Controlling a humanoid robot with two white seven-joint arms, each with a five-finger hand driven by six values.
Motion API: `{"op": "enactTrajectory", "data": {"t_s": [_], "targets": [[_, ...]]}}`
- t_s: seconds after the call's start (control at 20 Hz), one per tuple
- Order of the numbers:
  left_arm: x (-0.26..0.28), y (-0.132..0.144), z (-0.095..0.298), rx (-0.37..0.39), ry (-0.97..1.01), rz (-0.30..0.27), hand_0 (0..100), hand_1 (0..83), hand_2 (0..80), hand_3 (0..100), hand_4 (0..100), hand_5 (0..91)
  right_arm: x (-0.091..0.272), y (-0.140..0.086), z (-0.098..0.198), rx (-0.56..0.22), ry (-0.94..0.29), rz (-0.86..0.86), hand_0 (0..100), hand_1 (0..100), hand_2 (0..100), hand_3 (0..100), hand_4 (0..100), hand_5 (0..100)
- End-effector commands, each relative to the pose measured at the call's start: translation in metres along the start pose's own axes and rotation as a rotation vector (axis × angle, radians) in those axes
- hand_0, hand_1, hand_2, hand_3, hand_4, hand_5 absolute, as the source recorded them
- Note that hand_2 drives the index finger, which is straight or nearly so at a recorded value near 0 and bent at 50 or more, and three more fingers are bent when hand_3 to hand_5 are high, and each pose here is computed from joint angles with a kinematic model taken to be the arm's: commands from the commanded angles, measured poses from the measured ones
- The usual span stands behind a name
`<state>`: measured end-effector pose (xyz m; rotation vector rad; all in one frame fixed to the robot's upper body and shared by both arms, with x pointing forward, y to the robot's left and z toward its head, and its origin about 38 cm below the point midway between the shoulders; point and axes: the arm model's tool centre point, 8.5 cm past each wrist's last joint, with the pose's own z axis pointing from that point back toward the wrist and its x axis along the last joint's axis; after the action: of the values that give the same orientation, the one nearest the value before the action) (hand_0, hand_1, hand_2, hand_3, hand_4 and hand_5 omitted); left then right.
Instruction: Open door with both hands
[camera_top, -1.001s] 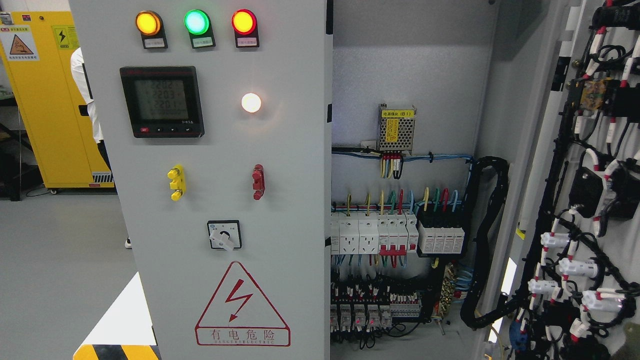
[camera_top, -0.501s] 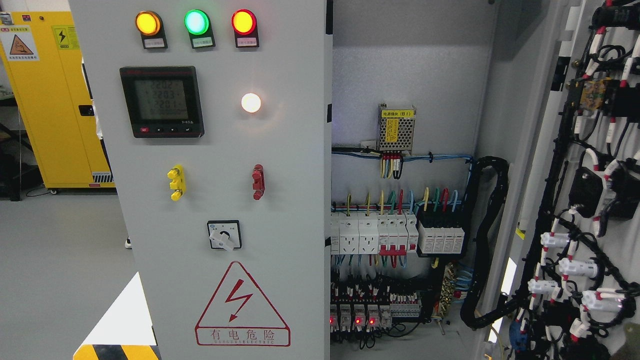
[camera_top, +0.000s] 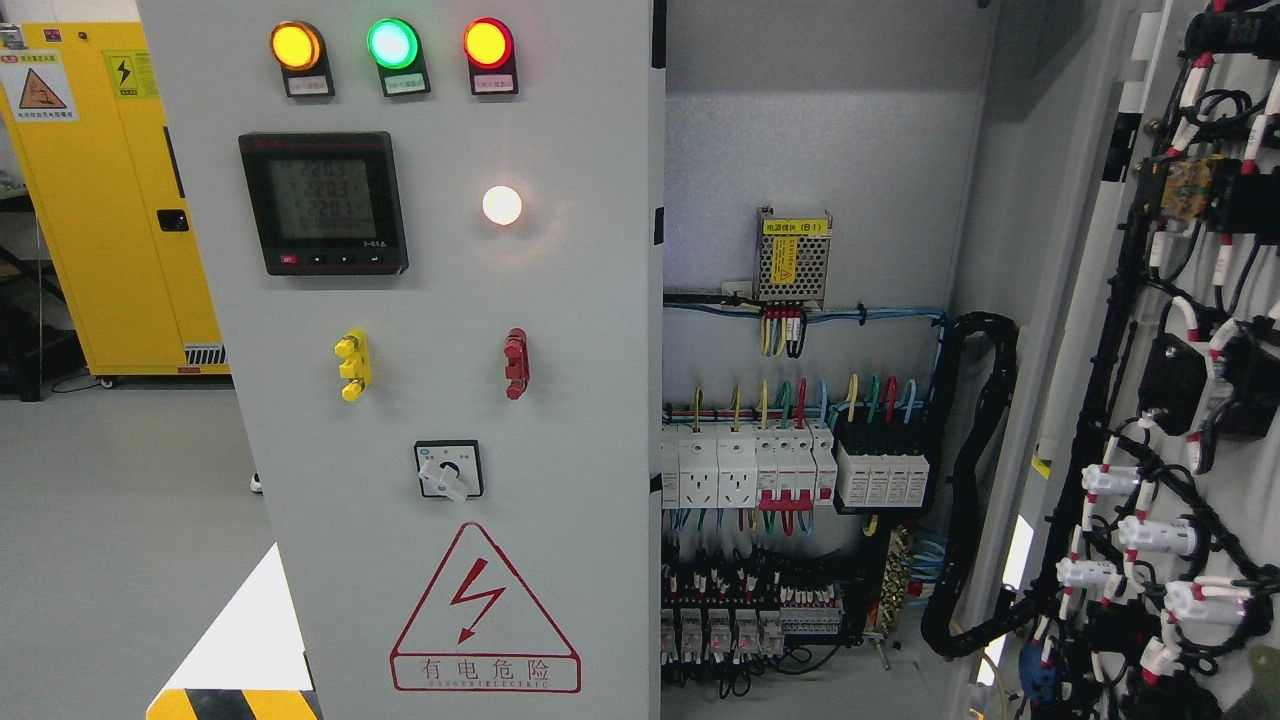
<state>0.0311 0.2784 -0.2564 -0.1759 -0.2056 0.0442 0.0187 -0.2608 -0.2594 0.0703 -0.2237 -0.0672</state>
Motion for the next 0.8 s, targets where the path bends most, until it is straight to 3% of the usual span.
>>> {"op": "enactTrajectory", "data": {"t_s": [0.0,0.15,0.3,0.5,0.75], "targets": [[-0.021,0.003,0.005,0.003,0.042,0.01,12,55.6,0.0,0,0,0.0,0.105,0.041,0.023,0.12,-0.409,0.118,0,50,4,0,0,0],[-0.022,0.003,0.005,0.009,0.044,0.009,12,55.6,0.0,0,0,0.0,0.149,0.073,0.063,0.211,-0.612,0.225,0,50,4,0,0,0],[-0.022,0.003,0.004,0.023,0.046,0.01,12,55.6,0.0,0,0,0.0,0.184,0.084,0.102,0.245,-0.772,0.258,0,50,4,0,0,0],[-0.023,0.008,0.004,0.098,0.046,0.009,12,55.6,0.0,0,0,0.0,0.224,0.105,0.159,0.296,-0.981,0.27,0,50,4,0,0,0],[-0.023,0.007,0.004,0.103,0.047,0.008,12,55.6,0.0,0,0,0.0,0.266,0.125,0.233,0.35,-1.23,0.28,0,50,4,0,0,0]]}}
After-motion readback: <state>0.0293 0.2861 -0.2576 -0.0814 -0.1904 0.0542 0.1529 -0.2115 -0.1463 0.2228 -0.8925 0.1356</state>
